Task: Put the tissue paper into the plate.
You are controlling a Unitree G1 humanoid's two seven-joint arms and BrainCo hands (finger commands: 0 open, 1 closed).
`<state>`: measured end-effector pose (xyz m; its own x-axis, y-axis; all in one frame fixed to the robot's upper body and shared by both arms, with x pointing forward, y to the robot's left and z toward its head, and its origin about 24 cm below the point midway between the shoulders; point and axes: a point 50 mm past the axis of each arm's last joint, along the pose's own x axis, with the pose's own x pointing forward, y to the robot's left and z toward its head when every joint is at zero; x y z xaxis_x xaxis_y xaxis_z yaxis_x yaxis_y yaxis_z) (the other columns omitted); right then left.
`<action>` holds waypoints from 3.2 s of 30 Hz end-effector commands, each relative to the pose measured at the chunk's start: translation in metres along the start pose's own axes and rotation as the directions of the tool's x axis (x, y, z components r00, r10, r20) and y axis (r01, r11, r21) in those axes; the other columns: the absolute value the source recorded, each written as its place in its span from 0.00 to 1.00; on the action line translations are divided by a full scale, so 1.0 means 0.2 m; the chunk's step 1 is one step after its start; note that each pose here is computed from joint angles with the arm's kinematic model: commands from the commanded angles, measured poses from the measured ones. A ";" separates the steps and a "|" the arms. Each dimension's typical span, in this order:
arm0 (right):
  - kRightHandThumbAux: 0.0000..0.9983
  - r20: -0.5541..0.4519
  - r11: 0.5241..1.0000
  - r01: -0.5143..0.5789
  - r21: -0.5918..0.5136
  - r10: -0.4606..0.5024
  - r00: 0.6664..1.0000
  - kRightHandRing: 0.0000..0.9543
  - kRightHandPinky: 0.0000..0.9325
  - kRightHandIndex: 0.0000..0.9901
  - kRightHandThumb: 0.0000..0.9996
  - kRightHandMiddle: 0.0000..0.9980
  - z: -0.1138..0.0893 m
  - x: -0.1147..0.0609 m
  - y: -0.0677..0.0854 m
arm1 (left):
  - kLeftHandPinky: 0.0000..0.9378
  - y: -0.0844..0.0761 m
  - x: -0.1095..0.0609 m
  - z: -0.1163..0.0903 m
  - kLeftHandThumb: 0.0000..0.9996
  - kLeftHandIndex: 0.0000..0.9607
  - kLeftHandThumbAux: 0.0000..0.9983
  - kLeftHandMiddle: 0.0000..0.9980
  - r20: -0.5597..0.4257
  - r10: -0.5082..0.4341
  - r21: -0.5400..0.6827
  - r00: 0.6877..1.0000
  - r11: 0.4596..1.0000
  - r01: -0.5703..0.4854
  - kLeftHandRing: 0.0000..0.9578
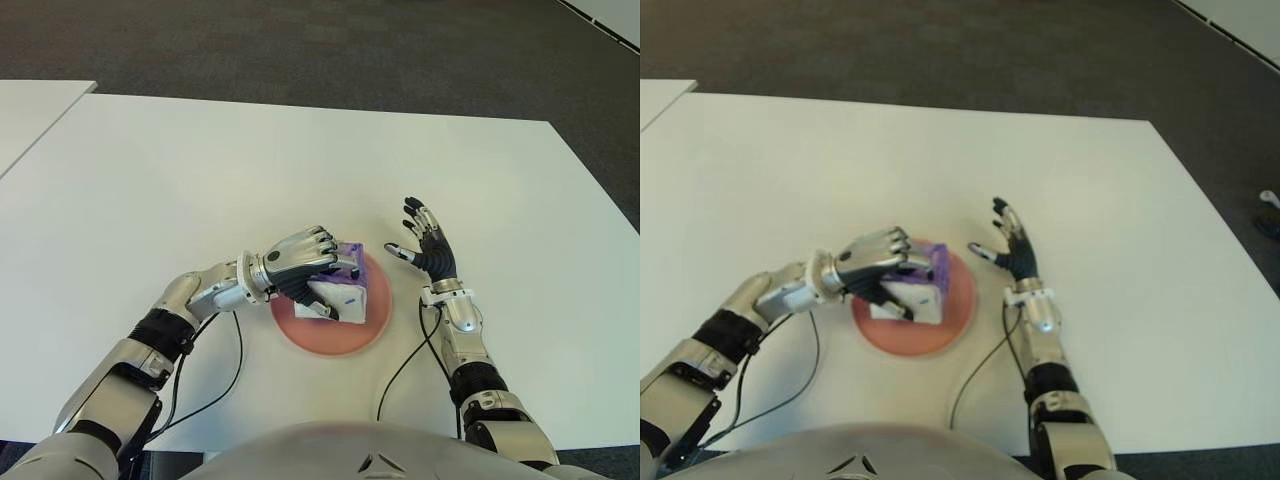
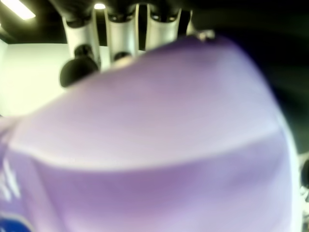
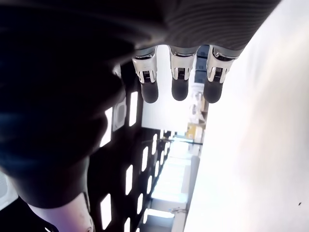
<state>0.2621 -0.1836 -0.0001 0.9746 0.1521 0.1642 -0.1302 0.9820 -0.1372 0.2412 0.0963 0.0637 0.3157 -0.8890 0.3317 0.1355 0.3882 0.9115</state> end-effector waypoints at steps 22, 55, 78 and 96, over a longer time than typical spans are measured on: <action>0.81 -0.191 0.999 0.009 0.050 0.000 0.982 0.00 0.00 0.00 0.00 0.00 -0.19 -0.22 0.06 | 0.88 -0.13 -0.07 -0.07 0.73 0.46 0.70 0.86 0.059 0.072 0.241 0.996 0.967 -0.084 0.87; 0.84 -0.179 0.998 0.028 0.059 -0.018 0.984 0.00 0.00 0.00 0.00 0.00 -0.18 -0.23 0.07 | 0.00 0.02 -0.11 0.02 0.00 0.01 0.37 0.01 -0.020 -0.326 0.012 0.945 0.945 0.327 0.00; 0.84 -0.180 0.999 -0.012 0.032 0.017 0.984 0.00 0.00 0.00 0.00 0.00 -0.18 -0.21 0.05 | 0.00 0.13 -0.09 -0.01 0.00 0.00 0.32 0.00 -0.086 -0.143 0.096 0.986 0.984 0.151 0.00; 0.83 -0.192 1.000 0.007 0.028 -0.001 0.981 0.00 0.00 0.00 0.00 0.00 -0.18 -0.19 0.06 | 0.00 0.38 -0.15 -0.23 0.06 0.00 0.38 0.00 -0.294 0.240 -0.263 0.925 0.910 -0.320 0.00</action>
<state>0.2667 -0.1840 0.0043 0.9703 0.1451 0.1937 -0.1193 0.9831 -0.1388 0.2715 0.1477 0.1141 0.4996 -0.7575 0.4202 0.1760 0.5637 0.8070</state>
